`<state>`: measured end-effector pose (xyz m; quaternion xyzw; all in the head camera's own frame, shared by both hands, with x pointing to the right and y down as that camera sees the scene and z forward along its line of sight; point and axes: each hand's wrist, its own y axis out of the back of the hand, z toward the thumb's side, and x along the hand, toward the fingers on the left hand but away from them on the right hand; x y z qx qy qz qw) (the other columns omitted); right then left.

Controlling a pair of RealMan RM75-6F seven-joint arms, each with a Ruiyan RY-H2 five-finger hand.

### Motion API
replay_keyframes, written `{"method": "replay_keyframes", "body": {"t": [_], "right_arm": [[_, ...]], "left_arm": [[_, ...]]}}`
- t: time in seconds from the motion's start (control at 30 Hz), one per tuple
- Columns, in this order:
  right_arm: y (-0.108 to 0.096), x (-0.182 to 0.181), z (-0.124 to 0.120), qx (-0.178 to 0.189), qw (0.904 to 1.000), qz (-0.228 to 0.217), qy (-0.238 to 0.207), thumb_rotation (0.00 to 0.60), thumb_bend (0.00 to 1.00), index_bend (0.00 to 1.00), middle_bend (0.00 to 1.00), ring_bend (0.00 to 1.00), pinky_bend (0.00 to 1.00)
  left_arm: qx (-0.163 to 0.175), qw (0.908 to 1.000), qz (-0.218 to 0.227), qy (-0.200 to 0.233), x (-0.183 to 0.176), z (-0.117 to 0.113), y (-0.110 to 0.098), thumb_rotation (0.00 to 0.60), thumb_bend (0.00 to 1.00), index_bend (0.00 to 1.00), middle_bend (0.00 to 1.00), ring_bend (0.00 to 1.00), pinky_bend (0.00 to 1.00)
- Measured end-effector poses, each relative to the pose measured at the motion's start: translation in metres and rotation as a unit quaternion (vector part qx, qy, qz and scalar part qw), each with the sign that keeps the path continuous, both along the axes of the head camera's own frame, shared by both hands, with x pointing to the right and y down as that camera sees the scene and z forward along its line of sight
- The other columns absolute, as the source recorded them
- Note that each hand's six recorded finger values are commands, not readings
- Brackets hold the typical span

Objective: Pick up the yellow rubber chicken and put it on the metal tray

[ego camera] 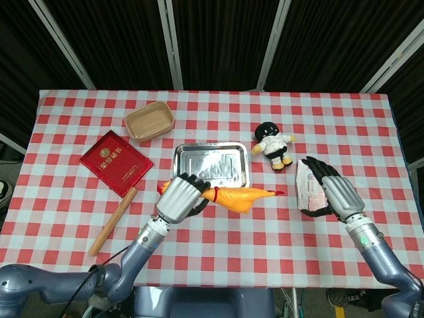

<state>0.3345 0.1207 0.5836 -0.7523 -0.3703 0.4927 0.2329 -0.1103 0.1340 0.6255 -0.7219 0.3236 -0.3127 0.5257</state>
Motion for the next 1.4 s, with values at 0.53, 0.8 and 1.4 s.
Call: {"method": "replay_keyframes", "body": {"t": [0.53,0.8,1.4], "right_arm": [[0.017,0.016,-0.005,0.012,0.9998,0.01,0.011,0.6,0.0,0.0,0.0,0.0,0.09],[0.019,0.021,-0.01,0.011,0.9996,0.018,0.016,0.6,0.0,0.0,0.0,0.0,0.09],[0.022,0.035,-0.014,-0.004,0.9991,0.039,0.015,0.6,0.0,0.0,0.0,0.0,0.09]], "left_arm": [[-0.038,0.9939,-0.099,-0.03,-0.067,0.061,-0.06,0.6,0.64,0.63,0.64,0.55,0.6],[-0.075,0.9898,-0.117,-0.032,-0.049,0.088,-0.071,0.6,0.6,0.62,0.63,0.54,0.52],[-0.111,0.9893,-0.094,0.003,0.005,0.1,-0.062,0.6,0.51,0.52,0.51,0.43,0.4]]}}
